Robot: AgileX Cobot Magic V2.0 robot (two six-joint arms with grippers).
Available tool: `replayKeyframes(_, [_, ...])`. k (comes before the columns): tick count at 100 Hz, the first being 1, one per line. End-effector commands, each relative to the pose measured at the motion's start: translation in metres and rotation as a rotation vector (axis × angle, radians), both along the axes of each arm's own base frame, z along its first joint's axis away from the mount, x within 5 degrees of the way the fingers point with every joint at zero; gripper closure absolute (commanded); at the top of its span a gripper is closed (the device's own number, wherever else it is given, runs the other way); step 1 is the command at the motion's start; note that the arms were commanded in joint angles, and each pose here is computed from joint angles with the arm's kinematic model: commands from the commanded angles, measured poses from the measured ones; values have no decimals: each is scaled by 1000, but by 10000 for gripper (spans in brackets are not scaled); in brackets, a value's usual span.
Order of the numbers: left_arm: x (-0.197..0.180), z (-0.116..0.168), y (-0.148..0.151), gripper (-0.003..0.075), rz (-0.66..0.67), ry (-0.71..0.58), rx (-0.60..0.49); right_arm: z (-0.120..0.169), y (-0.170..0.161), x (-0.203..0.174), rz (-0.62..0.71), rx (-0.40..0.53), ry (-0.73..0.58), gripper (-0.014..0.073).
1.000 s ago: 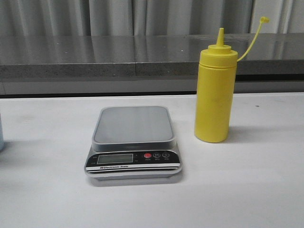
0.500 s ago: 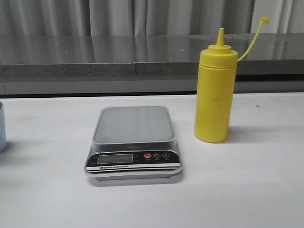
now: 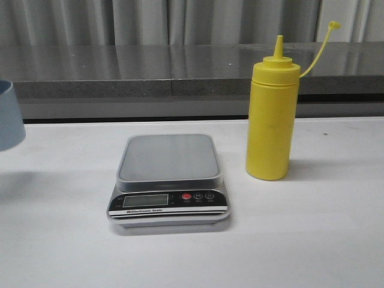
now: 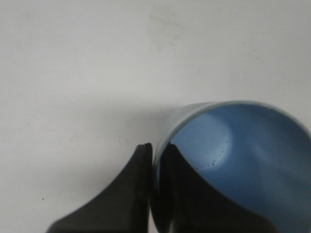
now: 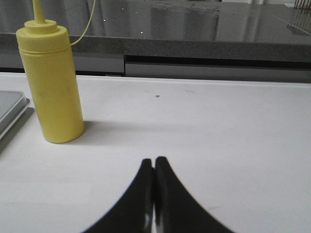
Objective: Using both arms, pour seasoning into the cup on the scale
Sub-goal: 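Lift the blue cup with the left gripper and carry it over the scale, then lower the blue cup onto the scale, open the left gripper, withdraw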
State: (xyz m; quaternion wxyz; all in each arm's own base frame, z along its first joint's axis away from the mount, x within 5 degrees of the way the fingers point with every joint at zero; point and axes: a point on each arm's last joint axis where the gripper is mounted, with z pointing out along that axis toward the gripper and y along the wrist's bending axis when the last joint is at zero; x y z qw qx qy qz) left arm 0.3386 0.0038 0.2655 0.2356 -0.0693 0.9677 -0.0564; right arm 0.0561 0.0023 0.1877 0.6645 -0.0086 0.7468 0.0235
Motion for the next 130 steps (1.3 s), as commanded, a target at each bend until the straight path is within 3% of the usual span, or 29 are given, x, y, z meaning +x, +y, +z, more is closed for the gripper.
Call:
replayKeyframes(1, [-1, 47, -12, 740, -48, -96, -30, 16, 0, -2, -4, -3, -121, 662])
replayKeyframes(18, [0, 82, -45, 740, -164, -142, -35, 16, 0, -2, -4, -3, -121, 662])
replayKeyframes(32, [0, 93, -79, 740, -264, -175, -43, 16, 0, -2, -4, -3, -121, 662])
replayKeyframes(53, [13, 86, -137, 740, -395, -168, -63, 16, 0, -2, -4, -3, -121, 662])
replayKeyframes(79, [32, 57, -194, 740, -519, -87, -55, 16, 0, -2, -4, -3, -121, 662])
replayKeyframes(96, [41, 37, -213, 740, -555, -24, -40, 16, 0, -2, -4, -3, -121, 662])
replayKeyframes(130, [47, 19, -213, 740, -564, 29, 17, 16, 0, -2, -4, -3, -121, 662])
